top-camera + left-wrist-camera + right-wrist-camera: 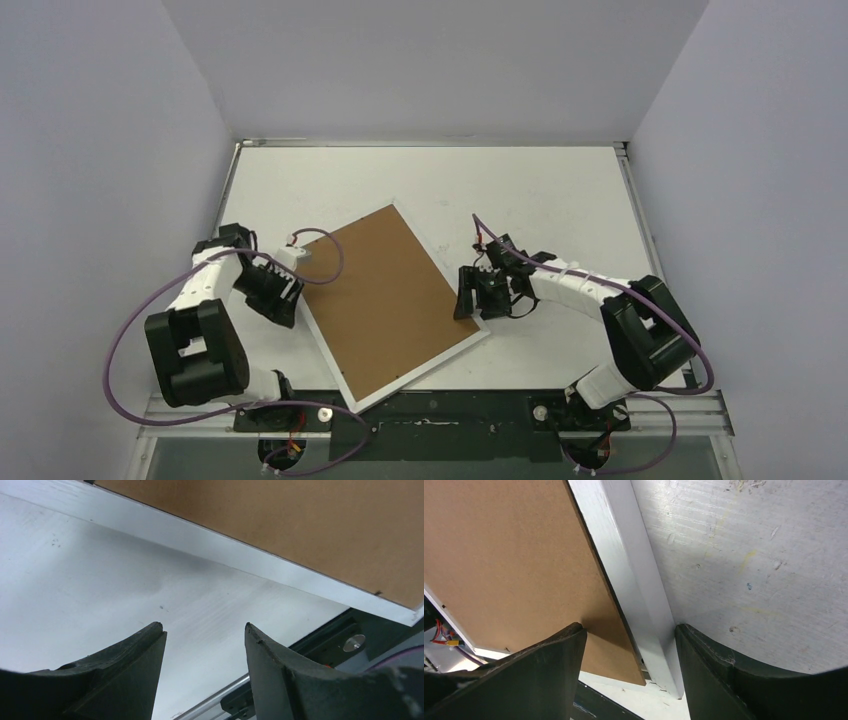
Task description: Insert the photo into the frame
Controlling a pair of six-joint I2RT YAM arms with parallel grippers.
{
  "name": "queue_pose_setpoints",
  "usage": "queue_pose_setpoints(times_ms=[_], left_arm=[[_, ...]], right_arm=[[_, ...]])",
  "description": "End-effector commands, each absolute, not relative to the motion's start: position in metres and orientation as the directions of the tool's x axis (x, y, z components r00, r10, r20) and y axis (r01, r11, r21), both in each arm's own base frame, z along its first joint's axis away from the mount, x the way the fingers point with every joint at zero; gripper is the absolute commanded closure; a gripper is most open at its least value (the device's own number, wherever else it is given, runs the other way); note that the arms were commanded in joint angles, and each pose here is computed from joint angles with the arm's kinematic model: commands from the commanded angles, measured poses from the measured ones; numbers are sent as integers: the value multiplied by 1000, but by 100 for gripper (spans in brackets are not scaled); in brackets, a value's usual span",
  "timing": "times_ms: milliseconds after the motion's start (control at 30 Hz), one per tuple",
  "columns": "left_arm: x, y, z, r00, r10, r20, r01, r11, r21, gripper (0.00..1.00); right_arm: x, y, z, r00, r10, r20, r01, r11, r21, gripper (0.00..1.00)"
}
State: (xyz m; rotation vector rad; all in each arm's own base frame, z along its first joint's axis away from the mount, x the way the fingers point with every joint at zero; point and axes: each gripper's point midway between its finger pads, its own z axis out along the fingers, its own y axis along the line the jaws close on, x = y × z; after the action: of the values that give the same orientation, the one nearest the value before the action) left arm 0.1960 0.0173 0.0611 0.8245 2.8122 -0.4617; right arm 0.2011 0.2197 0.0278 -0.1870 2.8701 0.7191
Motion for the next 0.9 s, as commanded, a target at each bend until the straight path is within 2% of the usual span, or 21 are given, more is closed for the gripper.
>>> queue_pose_setpoints(times_ms=[0, 233, 433, 633, 733, 867], left_arm=[[225, 28, 41, -796, 527, -298, 576, 811, -106, 43], [275, 11, 15, -809, 508, -296, 545, 837, -51, 43], [344, -4, 15, -803, 500, -324, 533, 846, -19, 43], [397, -2, 58, -795, 442, -416, 488, 873, -4, 44], [398, -10, 86, -797, 392, -459, 473, 878, -73, 43], [380, -24, 91, -828, 343, -443, 453, 876, -169, 42]], right_arm=[[197, 231, 23, -978, -66, -199, -160, 849, 504, 34], [166, 241, 14, -988, -12, -155, -98, 825, 557, 33], [158, 258, 19, -984, -71, -166, -154, 808, 569, 30], [216, 242, 55, -970, -51, -236, -182, 800, 573, 28], [260, 227, 75, -956, -15, -293, -188, 797, 574, 26], [319, 222, 94, -924, 99, -370, -168, 763, 625, 27]])
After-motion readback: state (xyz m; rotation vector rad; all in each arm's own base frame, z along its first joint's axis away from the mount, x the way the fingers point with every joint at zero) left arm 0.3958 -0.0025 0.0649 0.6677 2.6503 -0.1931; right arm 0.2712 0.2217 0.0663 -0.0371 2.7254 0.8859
